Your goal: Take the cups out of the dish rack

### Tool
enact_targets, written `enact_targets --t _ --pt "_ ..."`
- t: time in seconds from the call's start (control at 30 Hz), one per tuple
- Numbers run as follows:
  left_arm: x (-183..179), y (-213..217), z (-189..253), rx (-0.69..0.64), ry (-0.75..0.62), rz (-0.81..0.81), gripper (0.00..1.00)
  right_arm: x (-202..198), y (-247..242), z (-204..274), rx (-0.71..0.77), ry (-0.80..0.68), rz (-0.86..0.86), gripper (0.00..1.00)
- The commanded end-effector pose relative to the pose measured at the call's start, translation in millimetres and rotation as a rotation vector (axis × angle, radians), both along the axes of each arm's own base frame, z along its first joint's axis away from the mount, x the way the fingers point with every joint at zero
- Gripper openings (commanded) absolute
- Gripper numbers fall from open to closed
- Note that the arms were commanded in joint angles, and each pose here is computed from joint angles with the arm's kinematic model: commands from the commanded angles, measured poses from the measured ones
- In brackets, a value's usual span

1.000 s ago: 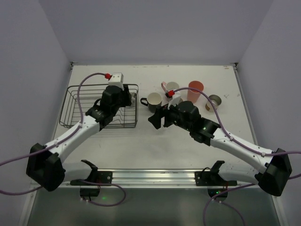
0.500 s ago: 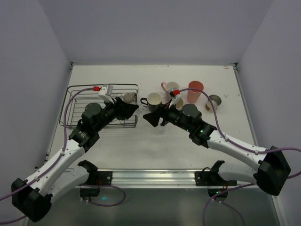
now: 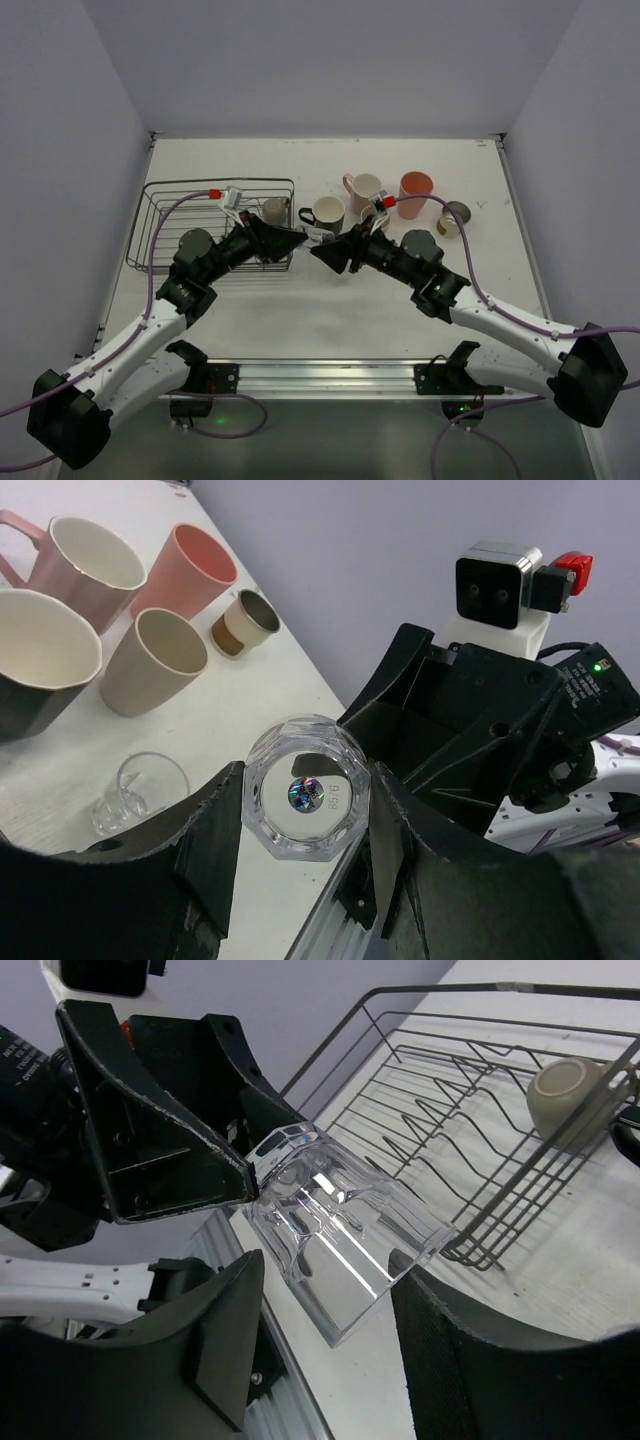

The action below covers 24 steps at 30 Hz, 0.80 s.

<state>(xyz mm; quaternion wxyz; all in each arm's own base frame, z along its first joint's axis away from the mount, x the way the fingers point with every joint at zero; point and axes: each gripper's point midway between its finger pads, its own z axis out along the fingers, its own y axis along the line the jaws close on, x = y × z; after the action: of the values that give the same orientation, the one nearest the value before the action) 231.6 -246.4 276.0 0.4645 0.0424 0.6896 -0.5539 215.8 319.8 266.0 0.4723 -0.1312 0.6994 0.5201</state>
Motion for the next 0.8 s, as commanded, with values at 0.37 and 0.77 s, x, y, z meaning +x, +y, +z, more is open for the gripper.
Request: enact_targets --t 0.37,0.77 --pt "-8.2 -6.6 -5.2 0.048 -0.029 -0.052 0.89 -24.2 -3.5 56.0 0.227 -0.104 0.086 0.05" --pt "10.0 38.6 -4.5 0.321 -0.101 0.181 0.99 9.4 -54.1 -25.6 -0.398 0.048 -0.168 0.00"
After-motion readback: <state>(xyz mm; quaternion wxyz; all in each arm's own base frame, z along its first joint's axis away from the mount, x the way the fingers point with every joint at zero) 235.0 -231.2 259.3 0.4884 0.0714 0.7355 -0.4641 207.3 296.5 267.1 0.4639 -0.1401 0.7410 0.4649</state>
